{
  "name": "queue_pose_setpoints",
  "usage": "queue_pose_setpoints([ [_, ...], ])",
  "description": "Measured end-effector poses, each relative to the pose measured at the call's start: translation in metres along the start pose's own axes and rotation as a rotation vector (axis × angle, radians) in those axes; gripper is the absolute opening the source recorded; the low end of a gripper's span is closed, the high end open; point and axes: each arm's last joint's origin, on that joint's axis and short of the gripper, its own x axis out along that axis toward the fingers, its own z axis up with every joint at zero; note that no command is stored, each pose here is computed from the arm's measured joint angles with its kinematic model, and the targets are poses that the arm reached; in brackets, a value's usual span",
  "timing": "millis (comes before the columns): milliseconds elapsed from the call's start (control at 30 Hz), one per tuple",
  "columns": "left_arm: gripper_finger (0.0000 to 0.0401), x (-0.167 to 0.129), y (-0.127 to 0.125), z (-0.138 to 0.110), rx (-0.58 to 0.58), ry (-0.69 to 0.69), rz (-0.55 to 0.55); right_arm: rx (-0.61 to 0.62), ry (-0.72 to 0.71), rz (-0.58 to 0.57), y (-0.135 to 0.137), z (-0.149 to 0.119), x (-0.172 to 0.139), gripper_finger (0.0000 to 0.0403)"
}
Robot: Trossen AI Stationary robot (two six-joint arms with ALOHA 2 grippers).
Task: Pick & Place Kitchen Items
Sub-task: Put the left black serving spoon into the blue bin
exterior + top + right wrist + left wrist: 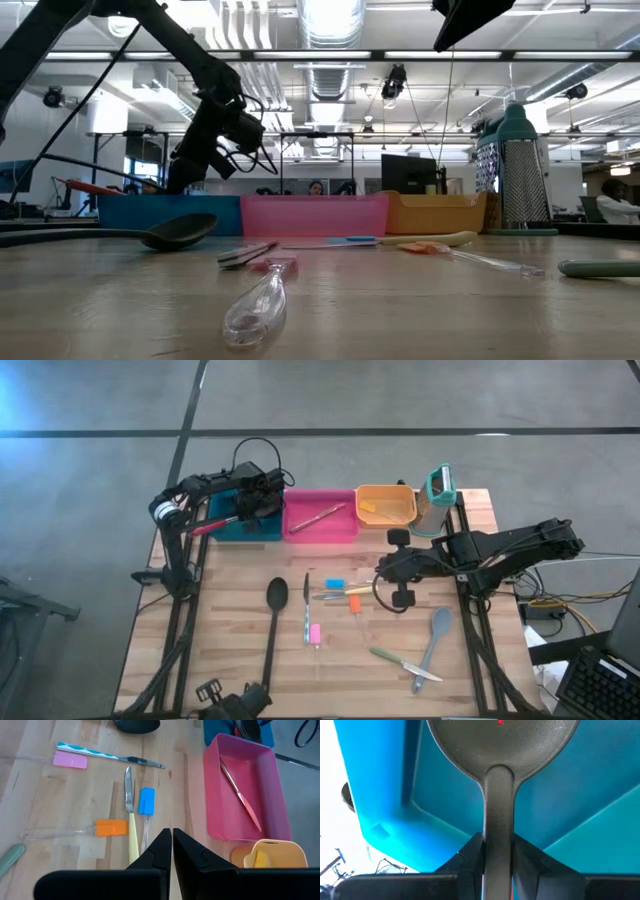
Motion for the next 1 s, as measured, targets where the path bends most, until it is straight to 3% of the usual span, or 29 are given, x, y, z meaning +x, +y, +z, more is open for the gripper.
queue_pose_setpoints([
  [1000, 0.0073, 0.0035, 0.0078, 0.0032, 0.005, -0.055, -0.035, -0.003, 0.001, -0.004, -0.0014, -0.0003, 0.0009, 0.0011],
])
